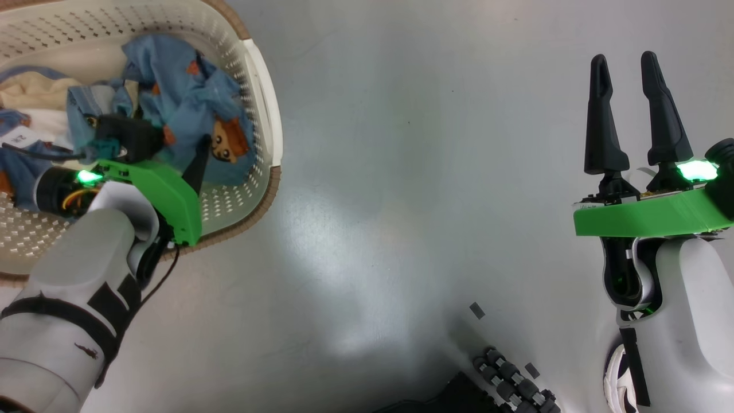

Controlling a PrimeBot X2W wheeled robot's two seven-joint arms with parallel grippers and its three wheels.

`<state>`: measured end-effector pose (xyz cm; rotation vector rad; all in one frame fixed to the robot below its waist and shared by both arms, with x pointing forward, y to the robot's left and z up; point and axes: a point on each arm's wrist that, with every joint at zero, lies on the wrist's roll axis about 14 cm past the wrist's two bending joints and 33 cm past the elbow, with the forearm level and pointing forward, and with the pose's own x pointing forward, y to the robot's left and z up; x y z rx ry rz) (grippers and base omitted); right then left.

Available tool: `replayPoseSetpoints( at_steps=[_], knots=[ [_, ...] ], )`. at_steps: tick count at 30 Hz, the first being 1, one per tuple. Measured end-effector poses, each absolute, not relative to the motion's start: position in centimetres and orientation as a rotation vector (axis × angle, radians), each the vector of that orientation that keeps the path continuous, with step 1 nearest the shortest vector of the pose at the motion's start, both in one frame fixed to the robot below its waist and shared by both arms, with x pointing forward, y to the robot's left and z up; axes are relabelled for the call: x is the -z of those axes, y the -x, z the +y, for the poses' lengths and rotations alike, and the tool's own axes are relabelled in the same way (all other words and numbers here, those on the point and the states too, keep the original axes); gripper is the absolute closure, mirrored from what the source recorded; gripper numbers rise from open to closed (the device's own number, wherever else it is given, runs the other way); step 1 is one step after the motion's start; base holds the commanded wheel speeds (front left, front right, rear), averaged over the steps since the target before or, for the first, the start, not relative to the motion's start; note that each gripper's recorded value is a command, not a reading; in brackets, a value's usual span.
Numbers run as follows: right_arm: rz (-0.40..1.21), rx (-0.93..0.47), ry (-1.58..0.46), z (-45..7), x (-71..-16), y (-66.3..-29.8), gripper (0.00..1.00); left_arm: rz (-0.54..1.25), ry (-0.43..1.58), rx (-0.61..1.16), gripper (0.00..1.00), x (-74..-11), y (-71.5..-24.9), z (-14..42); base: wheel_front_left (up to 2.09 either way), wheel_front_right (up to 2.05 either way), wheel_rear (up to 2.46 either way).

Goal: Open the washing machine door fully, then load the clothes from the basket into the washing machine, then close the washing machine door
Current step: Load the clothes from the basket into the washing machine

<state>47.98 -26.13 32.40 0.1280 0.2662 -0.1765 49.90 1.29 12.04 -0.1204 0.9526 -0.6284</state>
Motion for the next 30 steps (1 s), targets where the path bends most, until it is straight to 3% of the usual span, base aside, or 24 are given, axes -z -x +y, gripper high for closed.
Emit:
replayPoseSetpoints(
  at_steps=[1,2,21,30],
  knots=[
    [0.266,0.177,-0.128,-26.1,-32.4,-48.0,0.0,0.957,0.122,0.633,0.89,-12.0,-49.8,1.2,0.0,0.0,0.0],
    [0.265,0.177,-0.128,-26.1,-32.4,-48.0,0.0,0.961,0.123,0.637,1.0,-12.1,-49.7,1.1,0.0,0.0,0.0],
    [0.188,0.169,-0.154,-25.8,-36.0,-48.4,0.0,0.858,0.265,0.548,1.0,-17.6,-51.3,1.3,0.0,0.0,0.0],
    [0.135,0.168,-0.174,-25.5,-39.0,-47.8,0.0,0.716,0.375,0.472,1.0,-24.0,-52.4,2.4,0.0,0.0,0.0]
  ],
)
